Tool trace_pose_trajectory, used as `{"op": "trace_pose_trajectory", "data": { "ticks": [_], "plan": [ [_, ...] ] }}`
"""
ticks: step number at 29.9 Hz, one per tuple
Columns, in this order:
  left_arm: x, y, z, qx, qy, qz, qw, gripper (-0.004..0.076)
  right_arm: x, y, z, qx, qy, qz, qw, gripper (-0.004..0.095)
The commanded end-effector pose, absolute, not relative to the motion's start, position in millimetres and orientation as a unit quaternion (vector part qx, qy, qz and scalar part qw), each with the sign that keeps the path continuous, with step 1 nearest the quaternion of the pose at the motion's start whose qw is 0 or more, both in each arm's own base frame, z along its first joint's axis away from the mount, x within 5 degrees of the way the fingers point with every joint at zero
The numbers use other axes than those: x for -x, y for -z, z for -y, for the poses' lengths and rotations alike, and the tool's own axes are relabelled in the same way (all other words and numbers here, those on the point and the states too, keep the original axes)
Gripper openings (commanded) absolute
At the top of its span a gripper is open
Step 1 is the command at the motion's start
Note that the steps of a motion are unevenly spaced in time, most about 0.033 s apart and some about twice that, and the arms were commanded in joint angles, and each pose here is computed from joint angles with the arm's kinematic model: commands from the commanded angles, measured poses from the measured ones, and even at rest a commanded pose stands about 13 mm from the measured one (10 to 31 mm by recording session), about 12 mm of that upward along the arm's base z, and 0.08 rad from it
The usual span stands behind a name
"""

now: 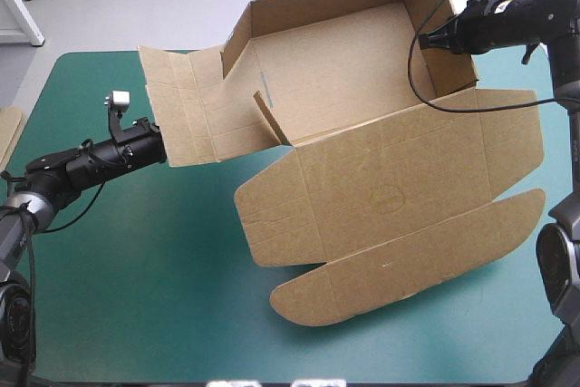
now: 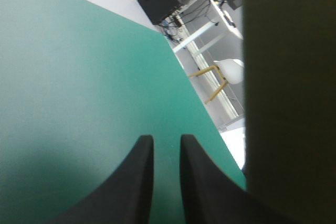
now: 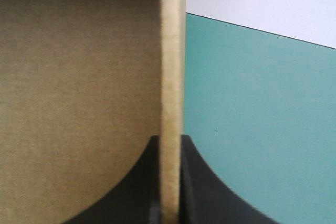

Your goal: Fold the box

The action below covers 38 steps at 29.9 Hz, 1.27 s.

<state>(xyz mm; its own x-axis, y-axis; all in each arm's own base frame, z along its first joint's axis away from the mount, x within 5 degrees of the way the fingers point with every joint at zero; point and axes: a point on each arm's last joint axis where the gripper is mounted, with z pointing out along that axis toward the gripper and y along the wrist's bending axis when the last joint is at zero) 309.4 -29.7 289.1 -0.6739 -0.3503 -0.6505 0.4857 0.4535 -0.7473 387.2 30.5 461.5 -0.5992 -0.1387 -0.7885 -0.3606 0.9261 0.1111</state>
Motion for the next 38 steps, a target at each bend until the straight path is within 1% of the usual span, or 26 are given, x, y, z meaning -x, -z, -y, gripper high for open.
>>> {"op": "trace_pose_trajectory", "data": {
  "ticks": [1, 7, 15, 18, 23, 25, 31, 38],
  "plan": [
    [-302, -330, 45, -0.092, 0.59, -0.684, 0.419, 0.0131, -366, -499, -31, 0.136, -0.143, -0.847, 0.494, -0.0015],
    [-302, -361, 76, -0.15, 0.609, -0.662, 0.41, 0.0131, -367, -499, -29, 0.135, -0.131, -0.848, 0.496, -0.0015],
    [-304, -400, 82, -0.169, 0.617, -0.655, 0.403, 0.0135, -367, -500, -28, 0.133, -0.127, -0.845, 0.502, -0.0015],
    [-303, -407, 86, -0.175, 0.619, -0.652, 0.401, 0.0185, -367, -500, -28, 0.133, -0.127, -0.845, 0.502, -0.0015],
    [-303, -406, 100, -0.168, 0.614, -0.663, 0.393, 0.0323, -367, -500, -28, 0.133, -0.127, -0.845, 0.502, -0.0015],
    [-303, -407, 105, -0.165, 0.619, -0.66, 0.393, 0.0349, -367, -500, -28, 0.133, -0.127, -0.845, 0.502, -0.0015],
    [-301, -420, 110, -0.17, 0.629, -0.646, 0.397, 0.0357, -367, -500, -29, 0.133, -0.128, -0.845, 0.502, -0.0015],
    [-306, -426, 116, -0.153, 0.608, -0.661, 0.412, 0.0369, -368, -496, -31, 0.133, -0.137, -0.85, 0.491, -0.0015]
  ]
}}
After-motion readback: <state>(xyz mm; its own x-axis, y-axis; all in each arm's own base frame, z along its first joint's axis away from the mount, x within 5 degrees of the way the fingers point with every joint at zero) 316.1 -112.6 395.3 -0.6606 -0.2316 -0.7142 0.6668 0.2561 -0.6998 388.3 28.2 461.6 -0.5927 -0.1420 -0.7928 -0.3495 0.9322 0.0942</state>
